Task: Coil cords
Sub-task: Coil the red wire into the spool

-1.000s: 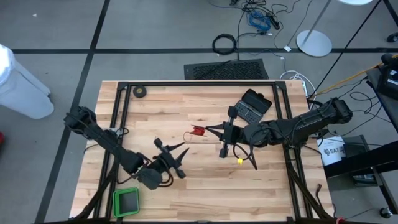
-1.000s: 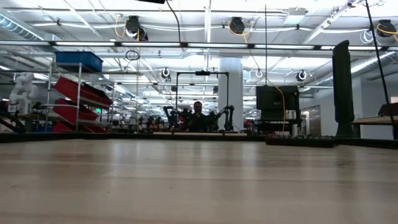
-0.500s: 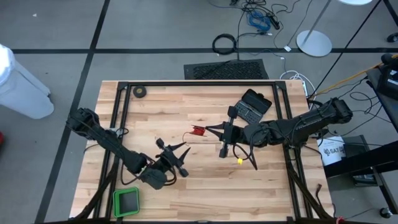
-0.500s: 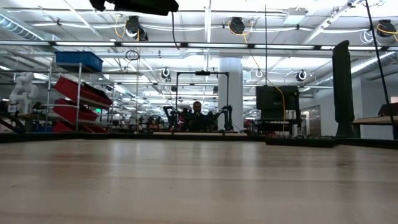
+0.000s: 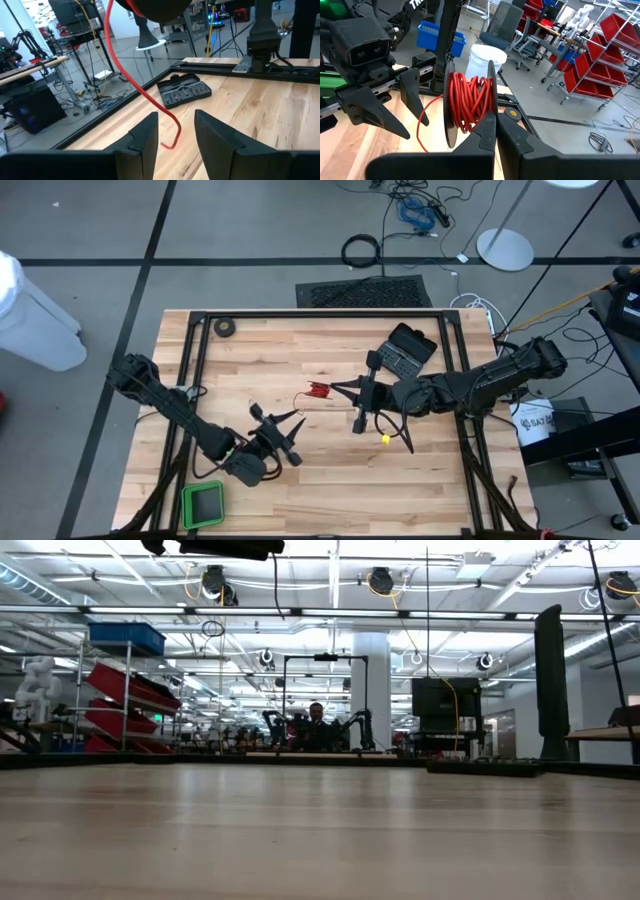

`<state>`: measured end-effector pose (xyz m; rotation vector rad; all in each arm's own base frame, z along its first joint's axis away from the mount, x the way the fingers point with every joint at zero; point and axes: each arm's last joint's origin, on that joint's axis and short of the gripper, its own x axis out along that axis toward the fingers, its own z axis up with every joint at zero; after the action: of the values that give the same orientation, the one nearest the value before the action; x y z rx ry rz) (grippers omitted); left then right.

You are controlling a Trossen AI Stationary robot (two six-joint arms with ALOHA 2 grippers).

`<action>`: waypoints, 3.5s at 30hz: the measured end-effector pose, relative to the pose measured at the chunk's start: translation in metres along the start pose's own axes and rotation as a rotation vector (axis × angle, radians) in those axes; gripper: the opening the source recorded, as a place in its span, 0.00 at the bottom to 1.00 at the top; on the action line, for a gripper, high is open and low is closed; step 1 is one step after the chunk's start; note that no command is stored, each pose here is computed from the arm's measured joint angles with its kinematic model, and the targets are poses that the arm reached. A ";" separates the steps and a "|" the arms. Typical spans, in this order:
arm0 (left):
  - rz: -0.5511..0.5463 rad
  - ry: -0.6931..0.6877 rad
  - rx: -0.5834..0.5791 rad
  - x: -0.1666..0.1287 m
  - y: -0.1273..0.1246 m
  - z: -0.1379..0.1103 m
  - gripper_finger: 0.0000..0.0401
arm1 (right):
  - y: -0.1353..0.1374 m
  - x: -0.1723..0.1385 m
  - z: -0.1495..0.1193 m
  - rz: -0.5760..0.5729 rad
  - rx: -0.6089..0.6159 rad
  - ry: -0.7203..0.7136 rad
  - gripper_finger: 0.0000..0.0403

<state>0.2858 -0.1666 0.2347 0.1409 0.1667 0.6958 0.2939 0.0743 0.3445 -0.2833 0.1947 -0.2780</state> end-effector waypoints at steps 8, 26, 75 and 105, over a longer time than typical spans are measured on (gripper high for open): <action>0.023 -0.005 0.001 0.000 0.001 0.000 0.33 | 0.000 0.000 0.000 0.000 -0.001 0.000 0.00; 0.103 0.006 0.007 0.019 0.009 0.000 0.01 | -0.001 0.000 0.004 -0.005 0.089 -0.033 0.00; -0.198 -0.103 -0.301 0.091 0.036 0.033 0.00 | 0.001 0.039 -0.022 -0.322 0.206 0.042 0.00; -0.218 -0.103 -0.054 0.009 0.060 0.073 0.00 | 0.011 0.044 -0.031 -0.124 -0.004 0.098 0.00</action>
<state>0.2693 -0.1208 0.3164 0.1044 0.0633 0.4739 0.3311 0.0638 0.3051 -0.2861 0.2749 -0.4151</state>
